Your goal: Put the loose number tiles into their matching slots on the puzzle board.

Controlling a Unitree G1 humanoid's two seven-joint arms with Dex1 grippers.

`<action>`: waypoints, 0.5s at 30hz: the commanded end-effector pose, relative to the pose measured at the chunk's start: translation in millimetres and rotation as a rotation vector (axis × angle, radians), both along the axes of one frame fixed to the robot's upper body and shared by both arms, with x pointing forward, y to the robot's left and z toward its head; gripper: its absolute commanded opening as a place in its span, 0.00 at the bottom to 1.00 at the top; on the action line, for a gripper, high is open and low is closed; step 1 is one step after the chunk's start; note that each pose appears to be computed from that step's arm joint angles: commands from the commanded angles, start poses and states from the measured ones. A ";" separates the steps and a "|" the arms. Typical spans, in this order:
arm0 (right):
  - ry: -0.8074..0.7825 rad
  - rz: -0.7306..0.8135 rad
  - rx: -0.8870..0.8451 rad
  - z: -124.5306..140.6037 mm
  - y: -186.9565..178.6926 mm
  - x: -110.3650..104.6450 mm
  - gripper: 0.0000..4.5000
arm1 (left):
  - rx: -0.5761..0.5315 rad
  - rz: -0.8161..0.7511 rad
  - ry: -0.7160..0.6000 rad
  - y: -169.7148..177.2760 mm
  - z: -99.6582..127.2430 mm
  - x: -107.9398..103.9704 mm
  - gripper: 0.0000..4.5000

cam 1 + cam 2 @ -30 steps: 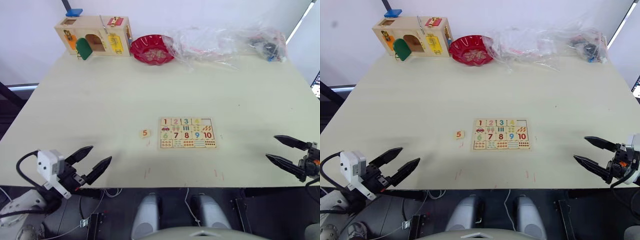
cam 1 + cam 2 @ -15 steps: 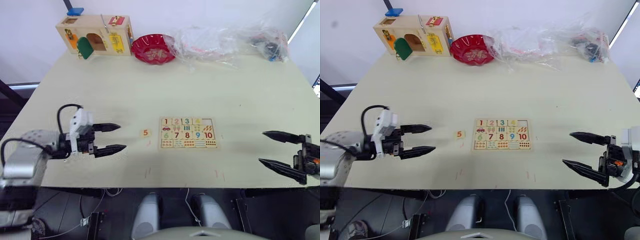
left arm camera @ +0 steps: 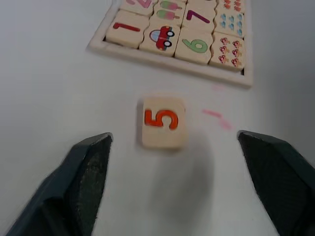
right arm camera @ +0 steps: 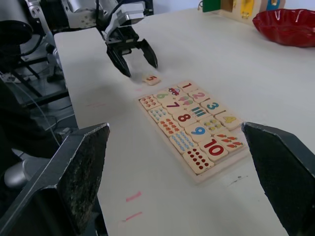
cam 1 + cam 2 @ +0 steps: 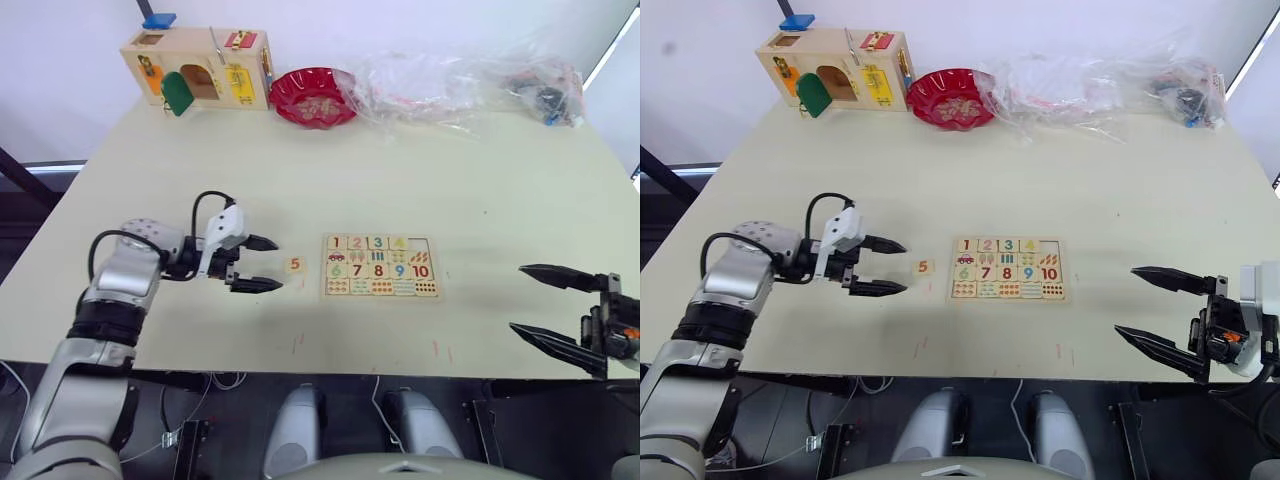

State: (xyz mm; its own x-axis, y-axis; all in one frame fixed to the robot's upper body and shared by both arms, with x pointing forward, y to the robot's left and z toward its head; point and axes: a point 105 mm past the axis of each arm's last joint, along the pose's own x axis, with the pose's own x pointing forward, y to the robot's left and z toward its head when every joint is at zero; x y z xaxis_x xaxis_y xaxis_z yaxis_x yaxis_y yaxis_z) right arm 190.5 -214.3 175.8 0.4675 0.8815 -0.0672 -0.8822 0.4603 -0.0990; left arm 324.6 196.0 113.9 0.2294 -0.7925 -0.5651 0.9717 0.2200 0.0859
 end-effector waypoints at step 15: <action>-0.064 -0.028 -0.001 2.9 4.1 -1.8 1.00 | 0.064 0.005 -0.055 -6.1 -2.0 7.8 0.76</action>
